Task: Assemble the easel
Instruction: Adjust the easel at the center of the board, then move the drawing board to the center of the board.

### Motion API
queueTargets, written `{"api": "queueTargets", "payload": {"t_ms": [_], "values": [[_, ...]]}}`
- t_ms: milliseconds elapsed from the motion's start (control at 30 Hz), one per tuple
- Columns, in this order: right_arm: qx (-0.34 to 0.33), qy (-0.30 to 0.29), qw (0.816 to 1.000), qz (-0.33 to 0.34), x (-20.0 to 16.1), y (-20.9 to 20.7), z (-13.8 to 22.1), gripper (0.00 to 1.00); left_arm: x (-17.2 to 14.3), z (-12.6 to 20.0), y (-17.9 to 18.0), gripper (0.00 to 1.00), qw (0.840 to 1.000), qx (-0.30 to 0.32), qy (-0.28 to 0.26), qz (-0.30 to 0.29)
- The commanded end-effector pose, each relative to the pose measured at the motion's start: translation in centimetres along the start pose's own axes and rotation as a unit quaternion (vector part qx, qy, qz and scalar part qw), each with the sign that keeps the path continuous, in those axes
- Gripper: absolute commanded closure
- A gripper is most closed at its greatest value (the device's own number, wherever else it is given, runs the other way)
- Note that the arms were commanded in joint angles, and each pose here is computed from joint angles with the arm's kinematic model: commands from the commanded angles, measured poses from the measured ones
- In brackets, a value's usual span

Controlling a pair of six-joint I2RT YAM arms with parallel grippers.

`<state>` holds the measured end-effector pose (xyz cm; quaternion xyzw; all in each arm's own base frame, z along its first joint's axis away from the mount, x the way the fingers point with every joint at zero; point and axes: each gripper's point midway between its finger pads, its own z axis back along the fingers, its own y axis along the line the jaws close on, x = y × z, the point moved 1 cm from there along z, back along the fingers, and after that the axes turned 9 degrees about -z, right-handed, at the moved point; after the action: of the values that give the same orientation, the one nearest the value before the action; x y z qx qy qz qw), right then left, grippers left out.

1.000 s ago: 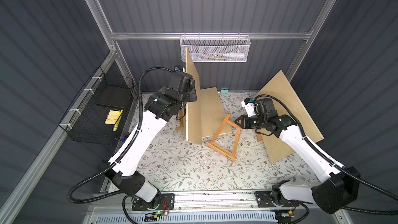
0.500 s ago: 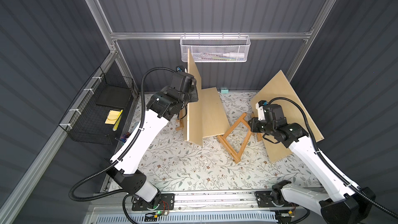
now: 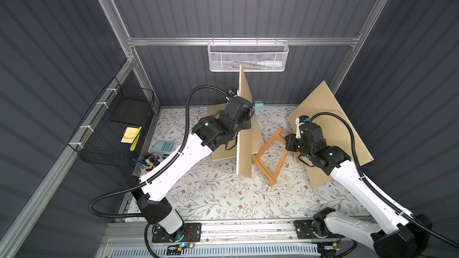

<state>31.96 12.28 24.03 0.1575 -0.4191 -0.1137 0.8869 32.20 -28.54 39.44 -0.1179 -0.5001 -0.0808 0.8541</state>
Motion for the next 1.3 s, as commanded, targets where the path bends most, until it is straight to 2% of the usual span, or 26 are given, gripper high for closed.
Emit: {"api": "queueTargets", "payload": {"t_ms": [0,133,367,467,633,767,867,1033,1267], "values": [[-0.021,0.112,0.993,0.040,-6.4,-0.8,-3.5,0.92,6.7,3.1,1.7,1.00,0.986,0.027,-0.137,0.091],[0.029,0.127,0.989,0.065,-7.1,2.2,-4.7,0.92,7.5,4.2,2.8,1.00,0.983,0.047,-0.156,0.090],[0.029,0.084,0.992,0.091,-4.2,2.9,-3.3,0.94,8.2,5.6,4.1,1.00,0.981,0.075,-0.166,0.070],[0.013,0.075,0.991,0.113,-3.5,2.2,-1.6,0.94,8.5,6.1,4.8,1.00,0.979,0.091,-0.172,0.061],[0.030,0.045,0.990,0.134,-1.8,1.4,3.3,0.94,9.1,6.6,5.3,1.00,0.976,0.105,-0.181,0.055],[0.048,0.029,0.991,0.122,-0.6,1.1,6.2,0.94,9.1,6.4,5.4,1.00,0.975,0.116,-0.185,0.050],[0.054,0.021,0.992,0.110,0.5,1.2,7.0,0.95,9.1,6.2,5.2,1.00,0.975,0.115,-0.186,0.050],[0.038,-0.010,0.996,0.083,3.7,0.9,6.5,0.96,8.9,5.7,4.8,1.00,0.976,0.109,-0.181,0.050],[0.017,-0.058,0.996,0.069,8.3,0.8,3.1,0.97,8.7,5.6,4.6,1.00,0.978,0.103,-0.176,0.050]]}}
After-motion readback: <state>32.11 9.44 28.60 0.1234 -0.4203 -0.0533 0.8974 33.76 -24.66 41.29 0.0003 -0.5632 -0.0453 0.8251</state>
